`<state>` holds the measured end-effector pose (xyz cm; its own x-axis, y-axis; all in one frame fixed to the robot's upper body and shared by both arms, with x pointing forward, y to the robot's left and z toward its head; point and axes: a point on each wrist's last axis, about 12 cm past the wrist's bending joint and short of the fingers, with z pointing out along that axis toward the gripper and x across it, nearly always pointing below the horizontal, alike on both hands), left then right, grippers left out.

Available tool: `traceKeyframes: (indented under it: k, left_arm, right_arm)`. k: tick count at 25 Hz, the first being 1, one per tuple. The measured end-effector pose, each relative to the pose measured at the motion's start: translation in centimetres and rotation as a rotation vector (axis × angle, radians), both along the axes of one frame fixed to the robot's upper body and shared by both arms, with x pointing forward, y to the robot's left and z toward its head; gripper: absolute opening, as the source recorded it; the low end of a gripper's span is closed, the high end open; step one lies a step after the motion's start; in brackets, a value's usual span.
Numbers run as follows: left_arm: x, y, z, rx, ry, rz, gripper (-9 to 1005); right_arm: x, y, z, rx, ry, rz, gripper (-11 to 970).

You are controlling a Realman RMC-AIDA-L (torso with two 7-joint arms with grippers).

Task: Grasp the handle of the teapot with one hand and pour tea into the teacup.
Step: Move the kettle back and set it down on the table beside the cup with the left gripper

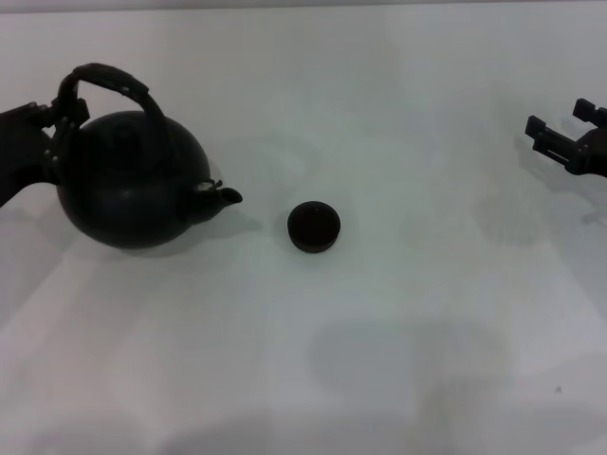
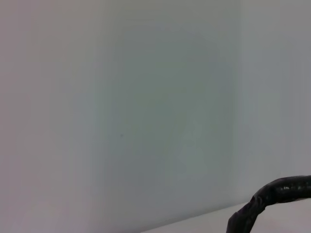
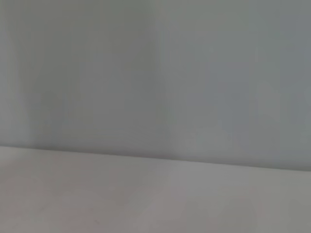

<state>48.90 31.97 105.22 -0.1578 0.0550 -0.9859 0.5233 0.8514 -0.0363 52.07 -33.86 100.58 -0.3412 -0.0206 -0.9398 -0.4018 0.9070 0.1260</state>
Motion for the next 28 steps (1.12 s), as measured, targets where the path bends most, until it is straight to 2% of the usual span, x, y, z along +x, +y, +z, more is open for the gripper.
traceKeyframes:
  k: [10, 28]
  left_arm:
    - [-1.1, 0.9, -1.6, -0.031, -0.041, -0.007, 110]
    - [-0.9, 0.2, -3.1, -0.026, -0.012, 0.001, 113]
  right_arm:
    - [0.0, 0.0, 0.0, 0.001, 0.000, 0.001, 844]
    - [-0.2, 0.0, -0.1, -0.001, 0.004, 0.001, 844]
